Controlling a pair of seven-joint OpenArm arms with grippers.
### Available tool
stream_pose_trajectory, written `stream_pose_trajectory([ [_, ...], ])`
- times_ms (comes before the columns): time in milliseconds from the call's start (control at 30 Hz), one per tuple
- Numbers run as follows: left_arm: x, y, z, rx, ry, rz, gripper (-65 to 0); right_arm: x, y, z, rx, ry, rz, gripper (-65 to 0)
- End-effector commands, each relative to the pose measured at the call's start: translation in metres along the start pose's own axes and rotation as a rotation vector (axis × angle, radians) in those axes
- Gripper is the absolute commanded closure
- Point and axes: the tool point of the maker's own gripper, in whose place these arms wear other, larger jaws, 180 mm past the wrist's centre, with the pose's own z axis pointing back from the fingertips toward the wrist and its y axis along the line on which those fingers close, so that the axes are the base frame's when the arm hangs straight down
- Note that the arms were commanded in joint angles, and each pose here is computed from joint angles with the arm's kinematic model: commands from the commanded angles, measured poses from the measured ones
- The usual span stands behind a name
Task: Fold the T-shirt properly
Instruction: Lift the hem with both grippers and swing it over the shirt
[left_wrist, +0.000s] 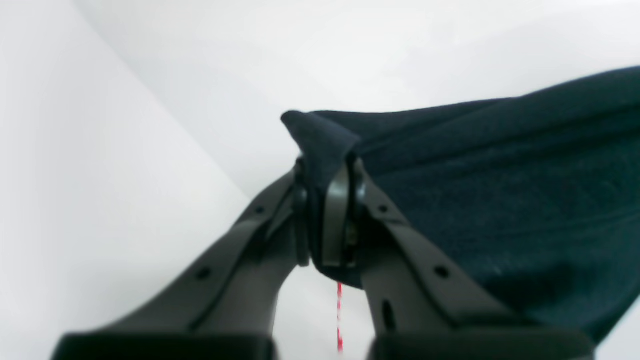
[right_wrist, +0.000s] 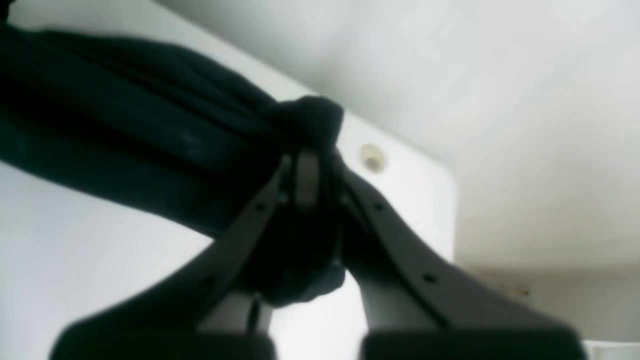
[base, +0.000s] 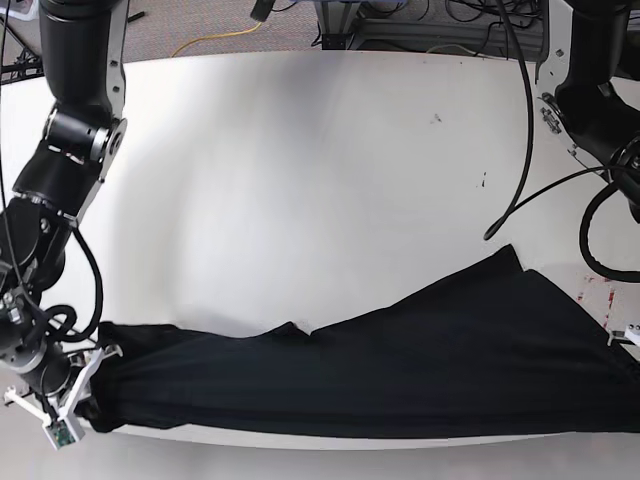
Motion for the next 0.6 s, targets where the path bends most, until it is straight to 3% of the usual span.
stream_pose_trajectory([
  [0, -0.003, -0.002, 0.004, 0.003, 0.001, -0.026, 0.0, -0.006, -0.012, 0.016, -0.066, -0.013, 0.006, 0.0],
  [300, -0.078, -0.054, 0.028, -0.109, 0.177, -0.029, 0.0, -0.095, 0.041, 0.018, 0.009, 0.120, -0.070, 0.0],
  [567, -0.163, -0.074, 0.080, -0.141, 0.403, 0.023, 0.0, -0.161, 0.092, 0.035, 0.080, 0.248, -0.095, 0.0],
])
